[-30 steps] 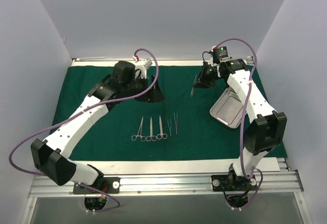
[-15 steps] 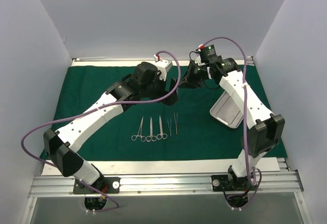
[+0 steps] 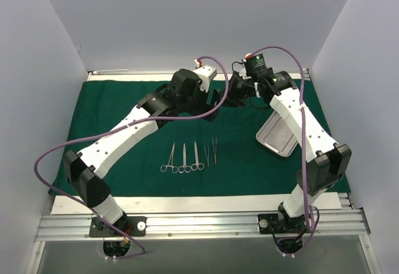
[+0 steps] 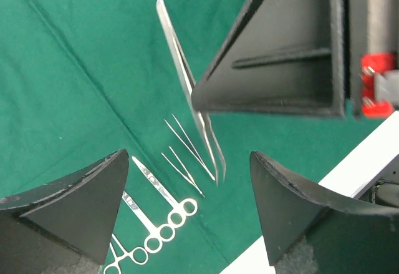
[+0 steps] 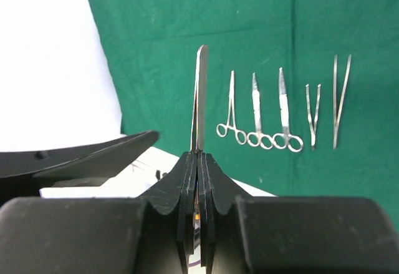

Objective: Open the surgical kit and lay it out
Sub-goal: Place the medical item in the surgical kit.

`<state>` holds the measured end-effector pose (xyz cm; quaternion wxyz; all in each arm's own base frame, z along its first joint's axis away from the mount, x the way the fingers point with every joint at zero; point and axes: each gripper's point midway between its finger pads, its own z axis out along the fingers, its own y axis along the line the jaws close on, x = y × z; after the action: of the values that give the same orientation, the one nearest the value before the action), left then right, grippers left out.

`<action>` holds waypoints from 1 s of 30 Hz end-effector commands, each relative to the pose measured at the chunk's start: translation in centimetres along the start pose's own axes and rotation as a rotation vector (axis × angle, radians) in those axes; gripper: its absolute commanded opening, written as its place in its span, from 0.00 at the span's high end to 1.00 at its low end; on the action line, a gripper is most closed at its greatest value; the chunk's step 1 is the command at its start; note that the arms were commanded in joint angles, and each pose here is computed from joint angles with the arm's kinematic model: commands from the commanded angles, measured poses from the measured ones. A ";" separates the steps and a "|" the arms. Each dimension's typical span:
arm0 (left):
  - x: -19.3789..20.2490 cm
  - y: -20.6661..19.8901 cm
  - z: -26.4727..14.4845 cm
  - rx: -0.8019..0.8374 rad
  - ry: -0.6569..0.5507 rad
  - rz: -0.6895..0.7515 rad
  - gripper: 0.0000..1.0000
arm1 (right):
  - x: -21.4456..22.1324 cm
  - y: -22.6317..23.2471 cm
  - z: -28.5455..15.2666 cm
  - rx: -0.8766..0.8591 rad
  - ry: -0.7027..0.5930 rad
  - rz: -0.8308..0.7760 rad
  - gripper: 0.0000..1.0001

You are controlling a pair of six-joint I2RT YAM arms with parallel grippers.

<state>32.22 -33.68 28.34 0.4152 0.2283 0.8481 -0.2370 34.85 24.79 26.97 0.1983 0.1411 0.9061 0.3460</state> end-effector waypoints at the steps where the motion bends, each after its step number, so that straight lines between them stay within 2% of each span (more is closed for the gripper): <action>1: -1.2 -0.4 0.1 0.003 -0.018 0.024 0.15 | 0.3 3.3 -2.9 -0.094 -0.028 -0.002 1.00; 6: -0.5 -0.5 0.6 0.008 0.005 0.020 0.22 | 0.7 3.8 -3.4 -0.105 -0.030 -0.001 1.00; 7: -0.4 -0.4 0.6 0.008 0.008 0.021 0.32 | 0.8 3.8 -3.4 -0.102 -0.033 -0.003 1.00; 10: 0.0 -1.0 0.7 0.042 0.029 0.028 0.51 | 0.9 3.9 -3.8 -0.107 -0.036 0.001 1.00; 11: 0.2 -1.1 0.7 0.048 0.036 0.028 0.61 | 0.9 3.9 -4.0 -0.107 -0.038 0.001 1.00; 13: 0.4 -1.4 0.5 0.068 0.041 0.023 0.74 | 0.9 3.9 -4.2 -0.109 -0.043 -0.001 1.00; 14: 0.3 -1.5 0.3 0.075 0.038 0.023 0.83 | 0.9 3.9 -4.2 -0.110 -0.042 -0.003 1.00; 15: 0.4 -1.4 0.2 0.079 0.042 0.022 0.98 | 1.0 4.0 -4.2 -0.116 -0.039 -0.009 1.00; 16: 0.4 -1.5 0.0 0.088 0.041 0.015 0.98 | 1.0 4.0 -4.2 -0.118 -0.039 -0.017 0.98; 17: 0.2 -1.4 -0.4 0.095 0.037 0.008 0.98 | 0.9 4.0 -4.3 -0.120 -0.044 -0.046 0.85; 19: 0.2 -1.5 -1.2 0.147 0.059 -0.051 0.98 | 0.4 3.3 -4.7 -0.080 -0.074 -0.088 0.74; 20: 0.2 -1.4 -1.6 0.170 0.072 -0.083 0.98 | 0.1 3.2 -5.1 -0.073 -0.092 -0.164 0.69; 23: 0.2 -1.1 -3.5 0.265 0.119 -0.243 0.98 | -0.5 2.4 -6.2 -0.040 -0.150 -0.320 0.67; 30: 1.0 -1.4 -8.3 0.394 0.226 -0.588 0.98 | -0.6 1.0 -9.8 0.020 -0.375 -0.632 0.65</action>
<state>30.25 -29.64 28.63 0.2568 0.1112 0.8793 -0.3855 31.68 21.70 32.03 0.3617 -0.0118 0.8883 0.2830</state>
